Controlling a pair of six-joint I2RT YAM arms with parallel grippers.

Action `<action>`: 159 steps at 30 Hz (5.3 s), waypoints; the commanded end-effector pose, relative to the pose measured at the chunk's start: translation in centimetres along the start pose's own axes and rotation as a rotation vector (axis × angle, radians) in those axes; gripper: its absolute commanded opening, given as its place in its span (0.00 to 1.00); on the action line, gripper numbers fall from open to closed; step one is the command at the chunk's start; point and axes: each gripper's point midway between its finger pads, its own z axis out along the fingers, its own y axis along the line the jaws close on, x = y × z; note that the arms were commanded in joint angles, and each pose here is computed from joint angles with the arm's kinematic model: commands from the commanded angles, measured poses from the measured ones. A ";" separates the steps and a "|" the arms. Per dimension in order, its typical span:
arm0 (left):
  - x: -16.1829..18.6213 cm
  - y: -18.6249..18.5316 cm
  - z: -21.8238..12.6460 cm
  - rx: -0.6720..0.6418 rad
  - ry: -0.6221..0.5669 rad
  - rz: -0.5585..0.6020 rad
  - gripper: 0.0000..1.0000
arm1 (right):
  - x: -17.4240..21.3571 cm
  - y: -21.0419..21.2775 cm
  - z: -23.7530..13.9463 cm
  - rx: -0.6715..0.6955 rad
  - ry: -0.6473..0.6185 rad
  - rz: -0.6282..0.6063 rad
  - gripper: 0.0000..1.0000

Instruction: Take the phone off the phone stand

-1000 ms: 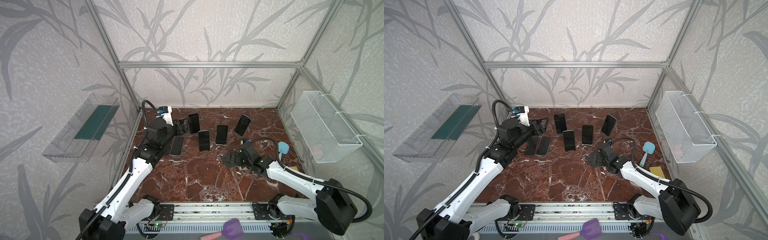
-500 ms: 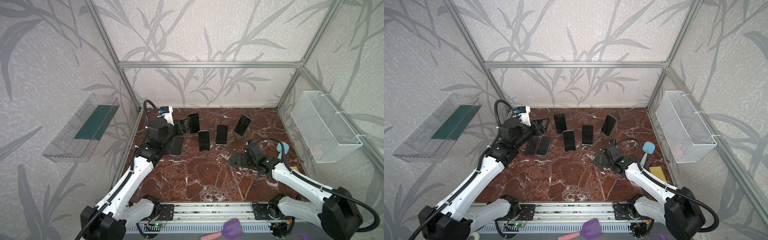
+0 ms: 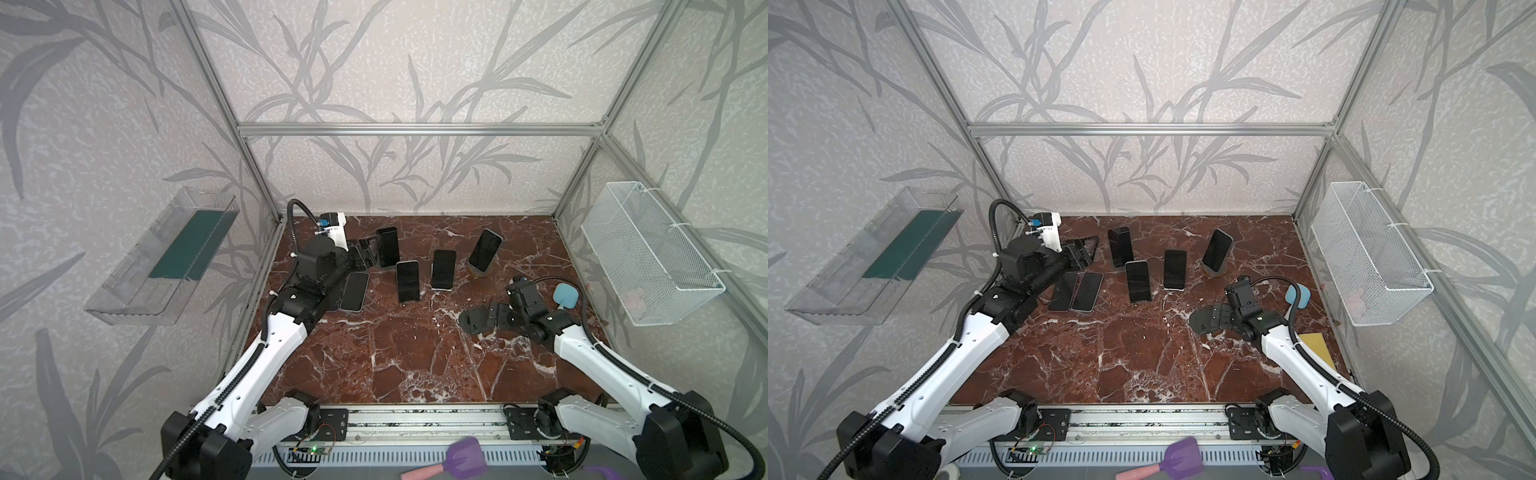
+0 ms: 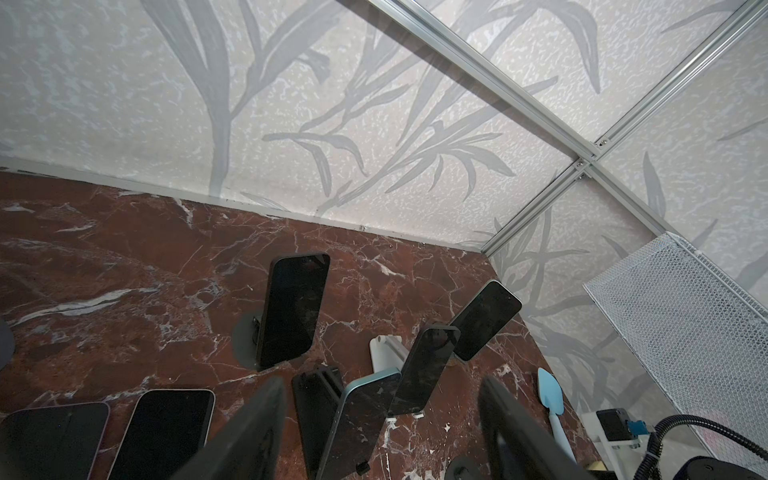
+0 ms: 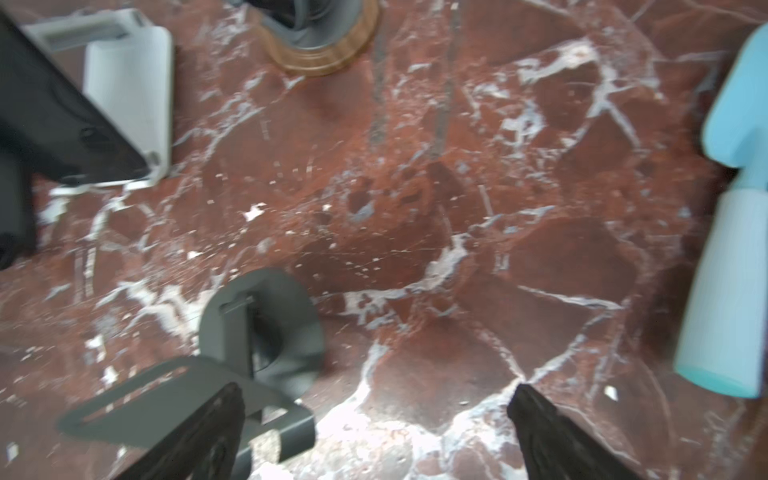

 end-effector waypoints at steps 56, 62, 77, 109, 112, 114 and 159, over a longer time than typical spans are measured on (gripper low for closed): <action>0.8 -1.2 1.0 0.048 0.023 -0.030 0.73 | -10.1 -5.9 -0.4 0.306 -0.287 -0.017 0.47; 1.4 -0.9 1.6 0.039 0.043 -0.030 0.73 | -12.4 -7.9 1.3 0.320 -0.293 0.032 0.46; 1.6 -0.7 1.9 0.031 0.051 -0.031 0.74 | -18.7 -10.5 10.2 0.285 -0.139 0.067 0.46; -0.9 2.2 -0.4 -0.137 -0.106 0.062 0.89 | -17.6 0.6 -4.8 0.055 -0.455 -0.018 0.76; -0.5 2.4 0.0 -0.143 -0.085 0.060 0.89 | -15.4 3.7 -6.4 0.030 -0.506 -0.123 0.76; -0.3 2.6 0.1 -0.151 -0.076 0.066 0.89 | -14.0 5.7 -6.9 -0.047 -0.486 -0.143 0.77; 16.3 -1.2 6.4 -0.508 0.212 0.280 0.95 | -5.1 7.1 -1.8 -0.307 -0.446 0.020 0.87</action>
